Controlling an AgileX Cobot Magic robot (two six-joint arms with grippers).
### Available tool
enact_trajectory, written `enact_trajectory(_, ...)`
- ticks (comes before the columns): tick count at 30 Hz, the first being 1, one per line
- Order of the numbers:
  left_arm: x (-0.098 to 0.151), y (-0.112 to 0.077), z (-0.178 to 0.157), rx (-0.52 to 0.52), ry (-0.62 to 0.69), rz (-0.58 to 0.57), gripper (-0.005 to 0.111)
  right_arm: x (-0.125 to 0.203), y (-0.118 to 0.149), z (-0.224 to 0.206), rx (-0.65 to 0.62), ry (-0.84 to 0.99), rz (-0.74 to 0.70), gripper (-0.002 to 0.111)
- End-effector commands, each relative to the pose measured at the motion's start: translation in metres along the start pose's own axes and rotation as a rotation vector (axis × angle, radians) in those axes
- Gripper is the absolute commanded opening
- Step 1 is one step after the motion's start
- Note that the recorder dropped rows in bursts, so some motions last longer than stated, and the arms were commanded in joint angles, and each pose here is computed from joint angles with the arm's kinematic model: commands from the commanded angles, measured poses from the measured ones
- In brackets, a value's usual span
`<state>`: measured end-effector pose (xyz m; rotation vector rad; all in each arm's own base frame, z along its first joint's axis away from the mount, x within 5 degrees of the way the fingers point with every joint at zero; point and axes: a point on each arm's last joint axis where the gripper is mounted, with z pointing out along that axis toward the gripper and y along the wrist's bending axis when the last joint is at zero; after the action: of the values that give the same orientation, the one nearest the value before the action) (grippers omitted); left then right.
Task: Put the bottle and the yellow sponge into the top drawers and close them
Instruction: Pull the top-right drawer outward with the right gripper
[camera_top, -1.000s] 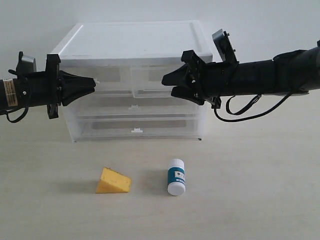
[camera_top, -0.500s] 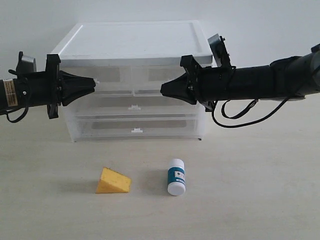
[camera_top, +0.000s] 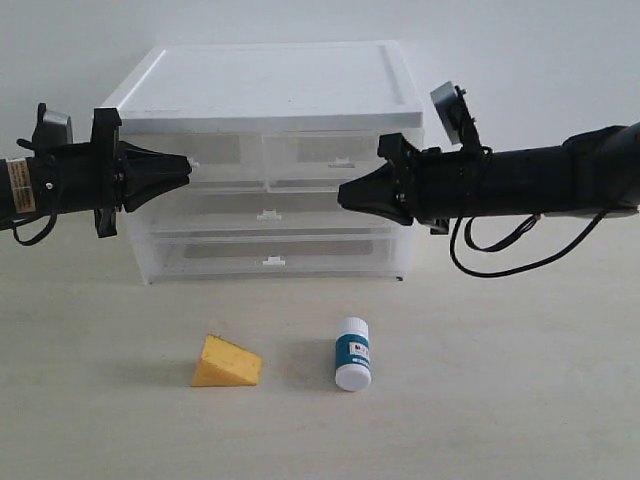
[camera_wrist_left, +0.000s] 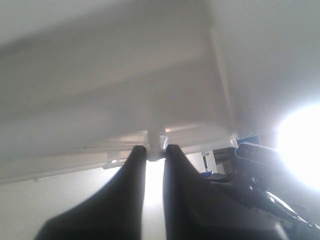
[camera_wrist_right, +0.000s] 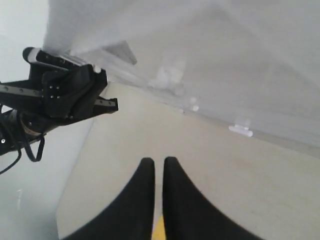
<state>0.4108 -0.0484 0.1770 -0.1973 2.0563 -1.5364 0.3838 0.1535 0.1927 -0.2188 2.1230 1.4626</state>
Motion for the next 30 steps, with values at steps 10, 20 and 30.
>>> enact_trajectory(10, -0.001, 0.004, 0.002, -0.049, -0.013, 0.02, 0.004, -0.015, 0.008, -0.011, 0.098, -0.082, -0.014, 0.047)
enact_trajectory(20, -0.001, 0.004, 0.002, -0.053, -0.008, 0.024, 0.004, -0.03, 0.016, 0.009, 0.137, -0.127, 0.053, 0.032)
enact_trajectory(30, -0.001, 0.004, 0.002, -0.053, -0.008, 0.024, 0.004, -0.028, 0.008, 0.016, 0.115, -0.099, 0.036, 0.0)
